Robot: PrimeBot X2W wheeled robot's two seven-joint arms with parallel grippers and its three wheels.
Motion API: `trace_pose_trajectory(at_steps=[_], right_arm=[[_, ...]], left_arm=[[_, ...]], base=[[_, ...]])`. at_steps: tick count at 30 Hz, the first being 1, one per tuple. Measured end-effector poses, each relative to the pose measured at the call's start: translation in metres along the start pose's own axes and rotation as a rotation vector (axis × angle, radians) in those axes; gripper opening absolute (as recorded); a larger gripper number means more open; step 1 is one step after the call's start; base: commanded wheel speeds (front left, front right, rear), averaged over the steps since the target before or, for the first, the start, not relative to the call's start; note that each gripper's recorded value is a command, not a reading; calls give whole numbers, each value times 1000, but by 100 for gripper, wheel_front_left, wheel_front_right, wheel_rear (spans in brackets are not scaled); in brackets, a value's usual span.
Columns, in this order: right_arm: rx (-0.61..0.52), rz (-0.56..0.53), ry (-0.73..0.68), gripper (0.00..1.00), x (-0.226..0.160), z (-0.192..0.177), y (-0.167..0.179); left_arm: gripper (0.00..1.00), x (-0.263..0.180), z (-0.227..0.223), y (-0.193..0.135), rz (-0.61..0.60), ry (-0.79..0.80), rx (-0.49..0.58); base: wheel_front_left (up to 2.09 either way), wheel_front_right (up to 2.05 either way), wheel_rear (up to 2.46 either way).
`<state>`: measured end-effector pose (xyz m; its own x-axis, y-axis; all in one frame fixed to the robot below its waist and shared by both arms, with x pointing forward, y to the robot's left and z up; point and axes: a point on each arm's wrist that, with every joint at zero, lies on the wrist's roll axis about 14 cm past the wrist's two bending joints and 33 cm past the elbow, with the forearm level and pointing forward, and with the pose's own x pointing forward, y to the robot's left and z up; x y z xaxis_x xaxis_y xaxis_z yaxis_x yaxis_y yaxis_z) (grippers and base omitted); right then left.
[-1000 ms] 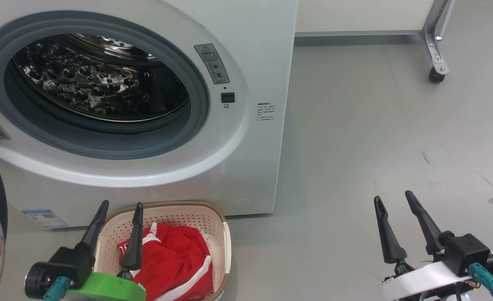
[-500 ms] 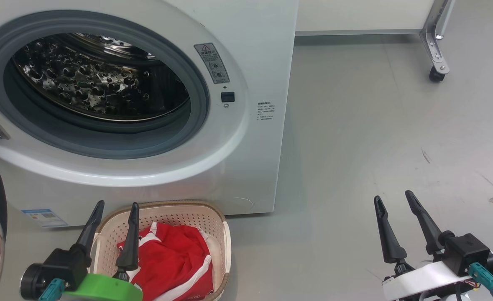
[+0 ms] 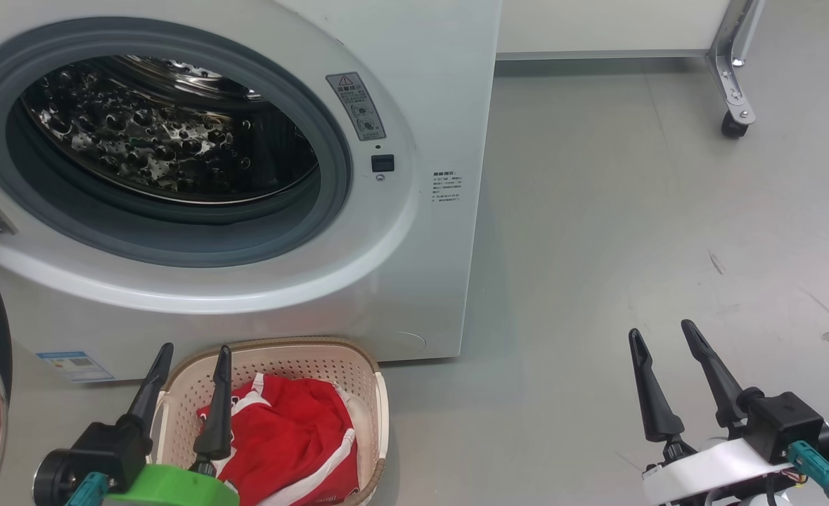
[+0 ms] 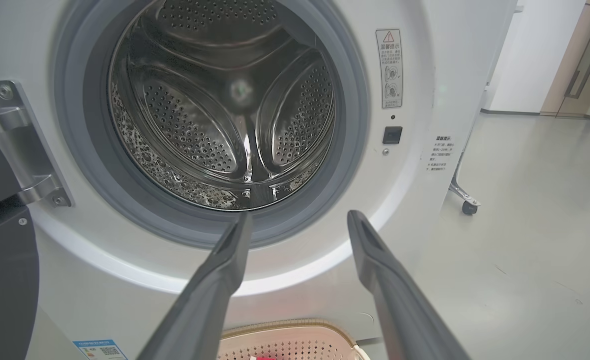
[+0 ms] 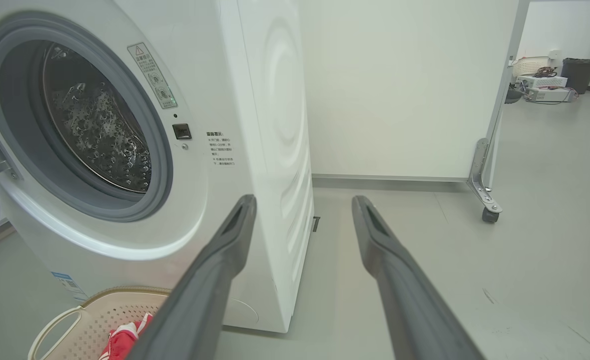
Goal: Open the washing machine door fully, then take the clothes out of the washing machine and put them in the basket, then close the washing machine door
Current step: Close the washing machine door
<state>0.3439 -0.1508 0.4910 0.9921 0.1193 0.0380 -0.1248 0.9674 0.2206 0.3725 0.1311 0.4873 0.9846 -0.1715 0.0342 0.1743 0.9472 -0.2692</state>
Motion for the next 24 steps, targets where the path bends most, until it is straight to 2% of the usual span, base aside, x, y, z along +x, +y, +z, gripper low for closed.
trace_pose_trajectory(at_steps=[12, 24], right_arm=[[0, 3, -1, 100, 1, 0, 1], [1, 6, 4, 100, 2, -1, 1]], left_arm=[[100, -1, -1, -1, -3, 4, -4], [100, -1, -3, -1, -2, 8, -6]], base=[[-52, 52, 0], [-100, 100, 0]])
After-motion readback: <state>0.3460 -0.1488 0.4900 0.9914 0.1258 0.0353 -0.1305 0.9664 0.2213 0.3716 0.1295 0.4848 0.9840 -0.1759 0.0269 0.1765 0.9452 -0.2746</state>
